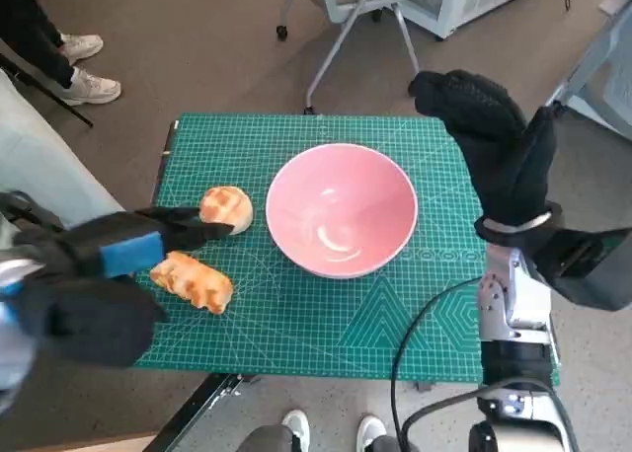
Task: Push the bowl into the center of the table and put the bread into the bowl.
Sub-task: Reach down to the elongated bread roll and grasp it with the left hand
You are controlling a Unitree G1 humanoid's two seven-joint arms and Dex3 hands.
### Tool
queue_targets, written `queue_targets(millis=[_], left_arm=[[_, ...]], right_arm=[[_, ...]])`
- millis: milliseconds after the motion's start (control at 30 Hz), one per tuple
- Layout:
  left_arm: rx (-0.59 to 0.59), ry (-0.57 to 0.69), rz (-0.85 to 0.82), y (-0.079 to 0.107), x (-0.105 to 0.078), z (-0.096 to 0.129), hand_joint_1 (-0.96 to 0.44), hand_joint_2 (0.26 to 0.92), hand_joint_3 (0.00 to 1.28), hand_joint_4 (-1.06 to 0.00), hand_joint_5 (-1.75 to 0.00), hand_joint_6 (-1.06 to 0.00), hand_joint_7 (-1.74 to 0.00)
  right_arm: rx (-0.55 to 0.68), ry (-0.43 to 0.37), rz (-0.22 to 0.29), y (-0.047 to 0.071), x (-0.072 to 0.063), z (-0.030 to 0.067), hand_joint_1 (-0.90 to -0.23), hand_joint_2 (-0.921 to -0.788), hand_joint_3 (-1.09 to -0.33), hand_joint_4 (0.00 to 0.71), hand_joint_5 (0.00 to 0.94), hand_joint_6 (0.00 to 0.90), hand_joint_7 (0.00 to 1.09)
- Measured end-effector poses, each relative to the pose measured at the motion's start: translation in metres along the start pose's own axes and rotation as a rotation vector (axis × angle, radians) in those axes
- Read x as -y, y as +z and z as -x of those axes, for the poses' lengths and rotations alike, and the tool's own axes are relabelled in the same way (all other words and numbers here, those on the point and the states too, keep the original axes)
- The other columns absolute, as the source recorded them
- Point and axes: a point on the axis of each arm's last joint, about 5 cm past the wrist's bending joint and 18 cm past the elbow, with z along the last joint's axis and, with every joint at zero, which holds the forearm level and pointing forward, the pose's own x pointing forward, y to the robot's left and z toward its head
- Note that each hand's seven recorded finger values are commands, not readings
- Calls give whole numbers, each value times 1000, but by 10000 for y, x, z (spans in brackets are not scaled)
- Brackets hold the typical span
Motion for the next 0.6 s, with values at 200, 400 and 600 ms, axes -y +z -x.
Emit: queue_targets(millis=[200, 400, 600], left_arm=[[-35, -46, 3, -62, 139, -190, -286, 665, 6, -152, -6, -259, -9], [-77, -89, -1, -121, 228, -359, -239, 679, 11, -198, -16, -314, -25], [-139, -127, -5, -206, 311, -505, -109, 747, 33, -363, -30, -503, -57]], right_arm=[[4, 1, 5, 13, 6, 0, -687, -921, -783, 159, 2, -1, 494], [6, 0, 9, 21, 13, 2, -678, -921, -781, 161, 3, -1, 491], [8, 2, 12, 32, 13, 6, -674, -921, -781, 161, 3, -1, 488]])
